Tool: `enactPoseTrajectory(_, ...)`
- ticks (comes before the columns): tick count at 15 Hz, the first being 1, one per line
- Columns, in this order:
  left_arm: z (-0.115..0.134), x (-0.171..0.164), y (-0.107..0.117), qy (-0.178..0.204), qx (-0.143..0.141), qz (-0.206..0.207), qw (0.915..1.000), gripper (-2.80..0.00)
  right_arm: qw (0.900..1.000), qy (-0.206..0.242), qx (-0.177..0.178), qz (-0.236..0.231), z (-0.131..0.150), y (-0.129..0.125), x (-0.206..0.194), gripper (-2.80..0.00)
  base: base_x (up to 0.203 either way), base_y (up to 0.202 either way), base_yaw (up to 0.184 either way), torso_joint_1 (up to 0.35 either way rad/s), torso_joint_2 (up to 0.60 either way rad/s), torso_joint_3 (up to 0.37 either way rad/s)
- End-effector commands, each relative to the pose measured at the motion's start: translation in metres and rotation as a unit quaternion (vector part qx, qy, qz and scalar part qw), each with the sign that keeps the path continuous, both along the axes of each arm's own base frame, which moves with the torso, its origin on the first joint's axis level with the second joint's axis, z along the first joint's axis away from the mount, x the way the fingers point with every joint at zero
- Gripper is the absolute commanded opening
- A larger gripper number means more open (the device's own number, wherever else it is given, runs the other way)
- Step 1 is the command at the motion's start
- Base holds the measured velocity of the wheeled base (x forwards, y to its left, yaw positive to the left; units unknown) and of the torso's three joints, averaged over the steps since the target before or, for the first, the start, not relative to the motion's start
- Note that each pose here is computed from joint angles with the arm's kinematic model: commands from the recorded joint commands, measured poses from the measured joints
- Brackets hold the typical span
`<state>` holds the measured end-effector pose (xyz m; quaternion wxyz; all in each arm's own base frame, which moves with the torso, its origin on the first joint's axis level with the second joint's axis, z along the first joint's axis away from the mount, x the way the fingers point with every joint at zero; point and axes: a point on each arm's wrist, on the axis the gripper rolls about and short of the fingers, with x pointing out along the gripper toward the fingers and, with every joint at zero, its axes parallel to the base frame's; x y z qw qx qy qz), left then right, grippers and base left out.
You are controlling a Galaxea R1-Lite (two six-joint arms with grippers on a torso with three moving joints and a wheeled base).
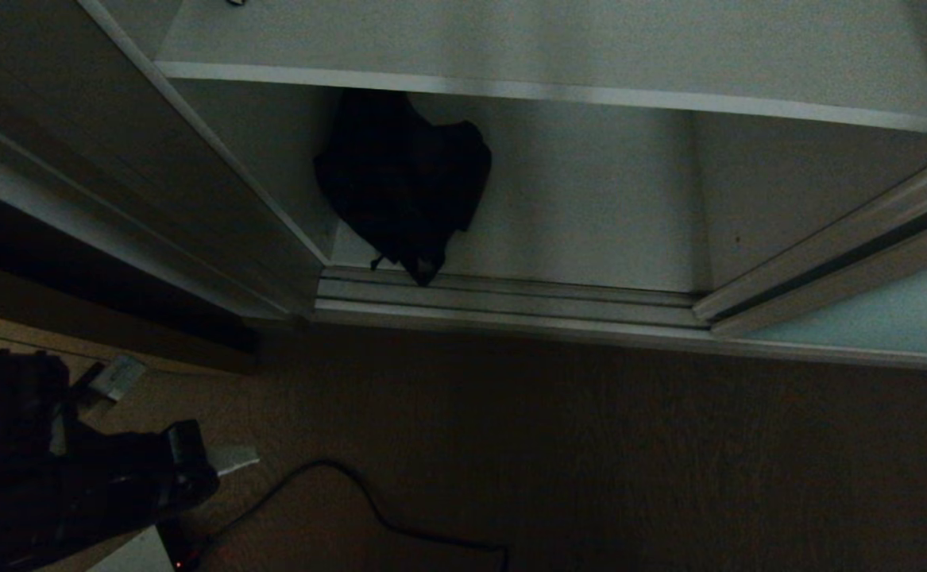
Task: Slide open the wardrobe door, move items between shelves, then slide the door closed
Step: Place the bag on the higher shelf
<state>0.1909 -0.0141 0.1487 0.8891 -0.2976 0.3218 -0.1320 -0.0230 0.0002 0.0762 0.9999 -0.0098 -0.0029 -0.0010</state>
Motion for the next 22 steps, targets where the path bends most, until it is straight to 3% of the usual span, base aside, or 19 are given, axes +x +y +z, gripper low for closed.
enactPoseTrajectory(1, -0.010, 0.023, -0.006, -0.001, -0.003, -0.012, 0.9999, -2.80, 1.000, 0.000, 0.000, 0.000, 0.000, 0.000, 0.000, -2.80, 0.000, 0.000, 0.000, 0.000, 0.00, 0.000)
enactPoseTrajectory(3, -0.019, 0.044, -0.013, -0.020, -0.002, -0.024, 0.9995, -2.80, 1.000, 0.000, 0.000, 0.000, 0.000, 0.000, 0.000, -2.80, 0.000, 0.000, 0.000, 0.000, 0.00, 0.000)
enactPoseTrajectory(6, -0.018, 0.070, -0.018, -0.099, -0.003, -0.026, 0.9948, -2.80, 1.000, 0.000, 0.000, 0.000, 0.000, 0.000, 0.000, -2.80, 0.000, 0.000, 0.000, 0.000, 0.00, 0.000)
enactPoseTrajectory(8, -0.011, 0.076, -0.022, -0.113, -0.004, -0.032, 0.9930, -2.80, 1.000, 0.000, 0.000, 0.000, 0.000, 0.000, 0.000, -2.80, 0.000, 0.000, 0.000, 0.000, 0.00, 0.000)
enactPoseTrajectory(12, -0.020, 0.111, -0.026, -0.111, 0.000, -0.031, 0.9933, -2.80, 1.000, 0.000, 0.000, 0.000, 0.000, 0.000, 0.000, -2.80, 0.000, 0.000, 0.000, 0.000, 0.00, 0.000)
enactPoseTrajectory(17, -0.044, 0.174, -0.031, -0.157, 0.039, -0.031, 0.9864, -2.80, 1.000, 0.000, 0.000, 0.000, 0.000, 0.000, 0.000, -2.80, 0.000, 0.000, 0.000, 0.000, 0.00, 0.000)
enactPoseTrajectory(21, -0.033, 0.208, -0.035, -0.207, 0.018, -0.020, 0.9781, -2.80, 1.000, 0.000, 0.000, 0.000, 0.000, 0.000, 0.000, -2.80, 0.000, 0.000, 0.000, 0.000, 0.00, 0.000)
enactPoseTrajectory(22, -0.027, 0.216, -0.035, -0.216, 0.002, -0.013, 0.9764, 0.00, 1.000, 0.001, 0.000, 0.000, 0.000, 0.000, 0.000, -2.80, 0.000, 0.000, 0.000, 0.000, 0.00, 0.000)
